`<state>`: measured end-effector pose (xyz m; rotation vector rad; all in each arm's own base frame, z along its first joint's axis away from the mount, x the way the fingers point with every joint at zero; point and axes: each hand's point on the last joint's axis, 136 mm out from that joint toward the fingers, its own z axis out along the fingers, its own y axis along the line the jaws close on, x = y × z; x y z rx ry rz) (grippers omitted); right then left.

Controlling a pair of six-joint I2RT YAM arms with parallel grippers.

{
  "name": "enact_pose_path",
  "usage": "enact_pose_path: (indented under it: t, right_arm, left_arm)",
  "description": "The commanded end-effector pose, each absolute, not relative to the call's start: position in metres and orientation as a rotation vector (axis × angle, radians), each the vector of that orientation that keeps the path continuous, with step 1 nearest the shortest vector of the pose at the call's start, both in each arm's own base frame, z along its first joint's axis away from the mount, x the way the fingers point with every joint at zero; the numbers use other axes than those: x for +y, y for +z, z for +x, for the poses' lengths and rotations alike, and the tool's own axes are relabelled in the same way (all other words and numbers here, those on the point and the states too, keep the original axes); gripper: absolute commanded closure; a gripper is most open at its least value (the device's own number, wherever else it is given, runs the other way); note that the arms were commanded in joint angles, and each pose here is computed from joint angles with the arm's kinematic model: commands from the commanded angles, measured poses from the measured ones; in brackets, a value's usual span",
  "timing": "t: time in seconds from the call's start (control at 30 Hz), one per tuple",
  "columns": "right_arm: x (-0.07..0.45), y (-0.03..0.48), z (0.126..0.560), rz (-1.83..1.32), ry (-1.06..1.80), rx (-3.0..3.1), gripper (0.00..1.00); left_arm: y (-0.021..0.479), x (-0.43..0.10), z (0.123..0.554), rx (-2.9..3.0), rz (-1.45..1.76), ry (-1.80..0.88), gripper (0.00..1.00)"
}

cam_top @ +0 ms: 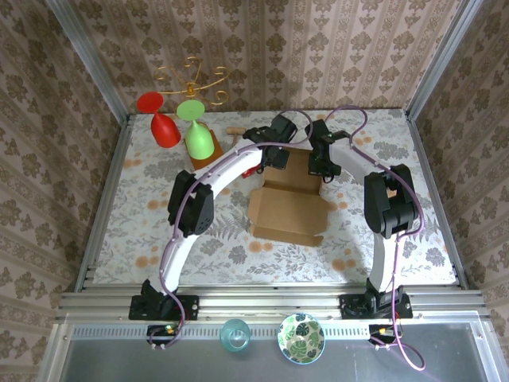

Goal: Fold the paper box

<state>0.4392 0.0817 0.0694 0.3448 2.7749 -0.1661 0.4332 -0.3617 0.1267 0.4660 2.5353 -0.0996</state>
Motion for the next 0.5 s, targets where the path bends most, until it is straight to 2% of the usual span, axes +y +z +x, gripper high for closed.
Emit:
enact_pose_path:
  t: [0.0, 0.1, 0.2, 0.37, 0.47]
  right_arm:
    - [0.07, 0.039, 0.411, 0.43, -0.223, 2.92, 1.0]
    - [0.063, 0.039, 0.409, 0.503, -0.173, 2.941, 1.0]
    - [0.052, 0.036, 0.406, 0.596, -0.124, 2.976, 1.0]
    - [0.038, 0.029, 0.396, 0.762, -0.046, 3.022, 1.0]
    - [0.034, 0.026, 0.394, 0.812, -0.021, 3.038, 1.0]
  left_arm:
    - [0.181, -0.36, 0.413, 2.535, 0.307, -0.268, 0.43]
    - [0.21, -0.344, 0.4, 2.522, 0.129, -0.338, 0.47]
    - [0.217, -0.32, 0.378, 2.605, -0.041, -0.362, 0.5]
    - [0.191, -0.296, 0.322, 2.789, -0.305, -0.391, 0.5]
    - [0.174, -0.301, 0.298, 2.808, -0.399, -0.534, 0.43]
